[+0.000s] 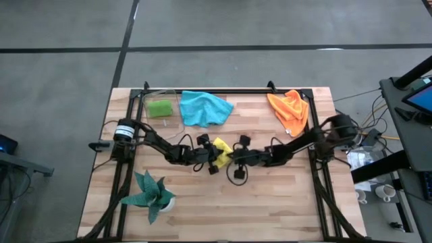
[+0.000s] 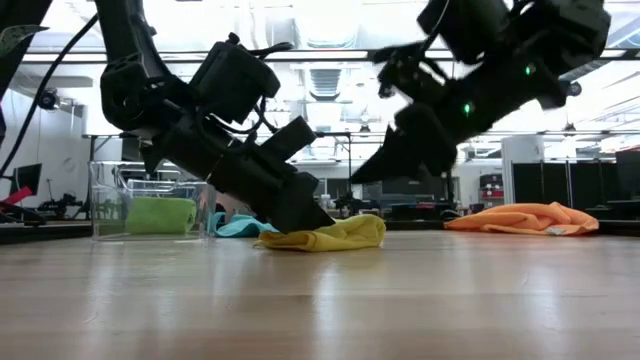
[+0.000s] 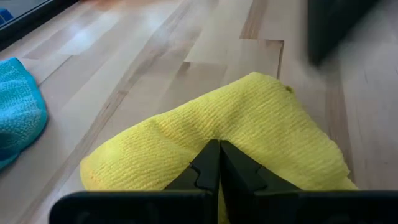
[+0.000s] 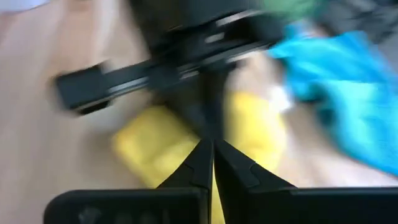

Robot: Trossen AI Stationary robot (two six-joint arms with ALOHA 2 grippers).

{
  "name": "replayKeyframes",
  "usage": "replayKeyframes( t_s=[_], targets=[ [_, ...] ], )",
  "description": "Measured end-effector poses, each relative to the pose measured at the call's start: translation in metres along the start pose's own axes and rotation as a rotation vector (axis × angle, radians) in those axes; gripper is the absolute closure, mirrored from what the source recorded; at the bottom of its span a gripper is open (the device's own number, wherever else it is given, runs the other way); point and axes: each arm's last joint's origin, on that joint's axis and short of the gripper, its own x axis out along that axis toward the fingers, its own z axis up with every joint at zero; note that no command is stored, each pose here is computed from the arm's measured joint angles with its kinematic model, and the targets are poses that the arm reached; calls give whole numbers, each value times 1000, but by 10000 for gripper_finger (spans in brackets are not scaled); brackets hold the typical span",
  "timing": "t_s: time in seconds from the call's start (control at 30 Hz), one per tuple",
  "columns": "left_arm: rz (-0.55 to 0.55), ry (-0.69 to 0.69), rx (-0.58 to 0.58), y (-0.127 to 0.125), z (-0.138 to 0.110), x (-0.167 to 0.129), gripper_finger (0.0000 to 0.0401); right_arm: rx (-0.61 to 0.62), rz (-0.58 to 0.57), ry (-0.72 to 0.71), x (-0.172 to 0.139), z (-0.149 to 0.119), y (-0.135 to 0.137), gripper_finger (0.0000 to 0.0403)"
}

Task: Roll microfiber towels into tight, uniform cylinder then place into a basket
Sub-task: Roll the yellow microfiber towel

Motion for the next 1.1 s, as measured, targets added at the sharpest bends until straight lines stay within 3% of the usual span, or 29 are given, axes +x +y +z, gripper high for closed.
replayKeyframes(
  t_s=[0.2,0.53,1.1],
  targets=[
    [0,2,44,0,-1,0,401,74,-88,-75,-2,0,-12,394],
    [-2,3,46,0,-2,0,401,124,-65,46,26,-37,-7,394],
    [-5,4,46,1,-3,-1,401,41,14,231,-21,-36,16,394]
  ],
)
